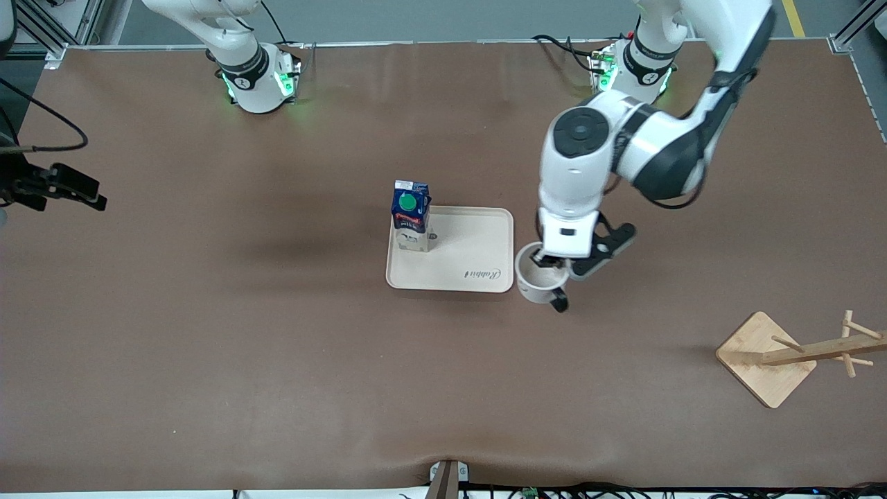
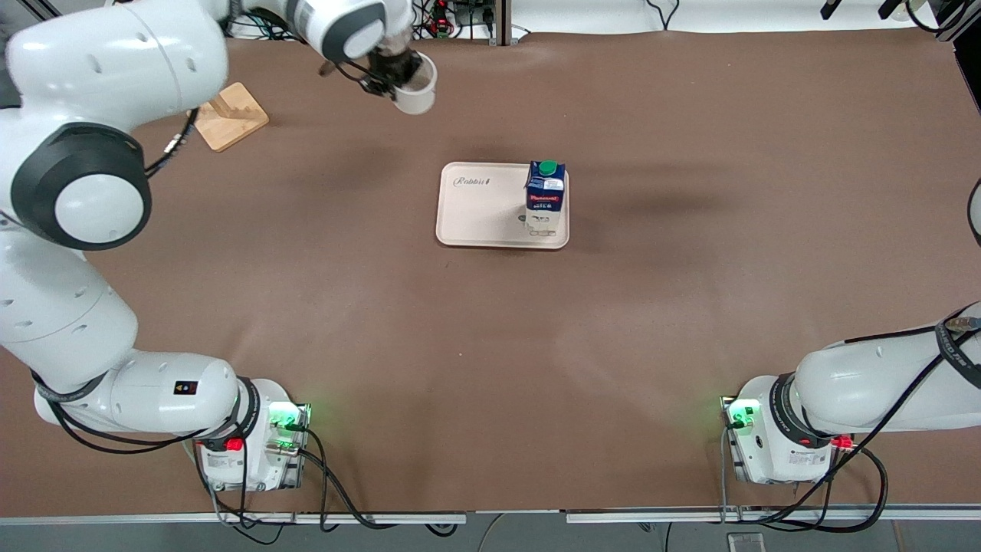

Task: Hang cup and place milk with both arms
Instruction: 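Carry the mug toward the wooden stand while the right gripper reaches out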

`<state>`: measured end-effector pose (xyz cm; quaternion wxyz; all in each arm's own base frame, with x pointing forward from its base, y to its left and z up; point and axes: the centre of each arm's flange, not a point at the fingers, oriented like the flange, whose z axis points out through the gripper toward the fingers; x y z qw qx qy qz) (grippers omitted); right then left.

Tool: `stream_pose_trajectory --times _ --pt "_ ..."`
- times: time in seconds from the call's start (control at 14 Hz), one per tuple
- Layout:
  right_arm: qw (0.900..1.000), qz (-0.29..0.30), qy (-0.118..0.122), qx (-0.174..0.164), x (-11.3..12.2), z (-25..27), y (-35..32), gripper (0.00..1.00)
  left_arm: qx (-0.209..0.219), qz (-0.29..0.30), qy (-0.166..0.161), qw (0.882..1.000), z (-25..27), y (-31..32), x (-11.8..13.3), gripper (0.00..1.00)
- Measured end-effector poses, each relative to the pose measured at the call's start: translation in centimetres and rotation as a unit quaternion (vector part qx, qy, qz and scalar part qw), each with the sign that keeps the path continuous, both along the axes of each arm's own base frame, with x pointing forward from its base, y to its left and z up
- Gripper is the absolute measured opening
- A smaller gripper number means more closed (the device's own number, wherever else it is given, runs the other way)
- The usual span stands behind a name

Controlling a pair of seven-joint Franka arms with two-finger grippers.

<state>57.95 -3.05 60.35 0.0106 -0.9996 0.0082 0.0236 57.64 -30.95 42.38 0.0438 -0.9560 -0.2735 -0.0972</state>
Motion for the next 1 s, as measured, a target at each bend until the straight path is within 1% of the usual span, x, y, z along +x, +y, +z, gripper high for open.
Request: stream_pose_trajectory --times 0.14,0.36,0.64,0.71,0.86,0.93,1.0 --pt "1.0 0.001 0.005 0.0 0.4 -0.7 0.1 1.0 0.012 -0.03 0.016 0.999 2.6 3.1 1.3 0.04" --pt "1.0 0.001 0.007 0.0 0.5 -1.0 0.1 1.0 0.017 -0.072 0.044 0.996 6.3 9.4 3.3 0.04" --pt "1.0 0.006 0.013 0.001 0.8 -1.6 0.7 1.0 0.02 -0.116 0.054 0.992 8.7 19.3 5.2 0.04" --pt "1.0 0.01 0.017 0.001 1.0 -2.1 1.1 1.0 0.022 -0.125 0.058 0.99 8.9 21.2 5.4 0.04" --pt "0.999 0.023 0.034 0.002 1.9 -4.2 2.6 1.0 0.02 -0.148 0.071 0.986 9.2 24.6 5.5 0.04" --pt "0.999 0.031 0.042 0.006 2.5 -5.6 3.8 1.0 0.014 -0.162 0.077 0.984 9.5 26.5 5.5 0.04" --pt "0.998 0.039 0.051 0.018 2.9 -6.8 5.3 1.0 0.009 -0.177 0.081 0.981 9.9 28.6 5.3 0.04"
